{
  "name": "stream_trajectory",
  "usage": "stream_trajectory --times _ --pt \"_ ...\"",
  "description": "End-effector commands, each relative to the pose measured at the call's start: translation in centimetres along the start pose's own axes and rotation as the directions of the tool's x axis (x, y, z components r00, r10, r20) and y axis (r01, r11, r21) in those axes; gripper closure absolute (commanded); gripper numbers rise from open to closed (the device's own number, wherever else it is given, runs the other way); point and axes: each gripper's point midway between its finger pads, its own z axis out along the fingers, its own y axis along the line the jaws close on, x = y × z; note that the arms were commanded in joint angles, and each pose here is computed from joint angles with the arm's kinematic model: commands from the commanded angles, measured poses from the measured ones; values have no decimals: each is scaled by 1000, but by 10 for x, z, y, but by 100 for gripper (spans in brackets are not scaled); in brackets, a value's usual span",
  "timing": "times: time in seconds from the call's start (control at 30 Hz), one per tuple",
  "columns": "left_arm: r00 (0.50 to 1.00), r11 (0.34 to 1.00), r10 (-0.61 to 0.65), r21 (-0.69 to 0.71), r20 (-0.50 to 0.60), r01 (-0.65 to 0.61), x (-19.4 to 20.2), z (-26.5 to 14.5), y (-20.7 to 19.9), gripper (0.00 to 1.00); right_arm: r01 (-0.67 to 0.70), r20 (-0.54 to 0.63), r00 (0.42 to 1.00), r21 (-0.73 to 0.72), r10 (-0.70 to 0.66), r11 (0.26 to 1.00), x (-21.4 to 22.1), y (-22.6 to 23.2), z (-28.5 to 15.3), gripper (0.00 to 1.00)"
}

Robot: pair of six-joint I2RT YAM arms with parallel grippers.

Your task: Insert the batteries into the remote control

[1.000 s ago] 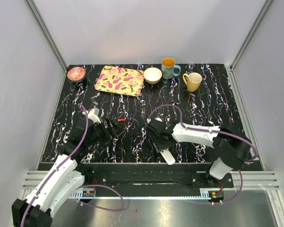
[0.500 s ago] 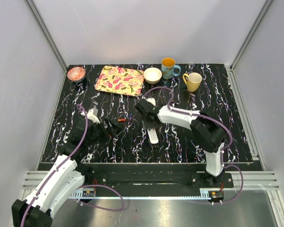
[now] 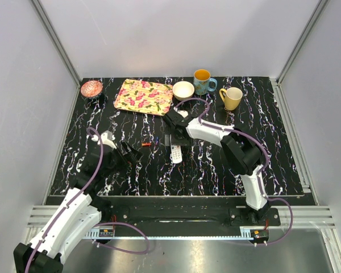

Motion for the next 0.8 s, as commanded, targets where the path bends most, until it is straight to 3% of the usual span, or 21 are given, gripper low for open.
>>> stream_trajectory --times 0.0,0.17,0.3,0.47,0.63,0.77 --pt "998 1000 0 14 70 -1 -23 -4 -13 1 -61 21 998 -60 62 996 -14 14 -23 5" --pt "999 1000 14 -17 42 -13 -24 2 -14 1 -73 137 986 -153 94 986 -49 21 -88 0" --pt "997 999 35 -22 62 -34 -36 8 -33 1 -72 234 967 -128 101 989 -55 -23 -139 0" --pt "994 994 106 -21 7 -105 -19 34 -74 7 -105 396 908 -96 135 990 -47 -87 -203 0" --pt "972 973 197 -98 -128 -209 18 87 -114 12 -125 439 884 -112 162 986 -20 -120 -222 0" --pt "964 954 227 -168 -142 -249 25 121 -139 11 -118 462 873 -110 156 987 -11 -134 -233 0"
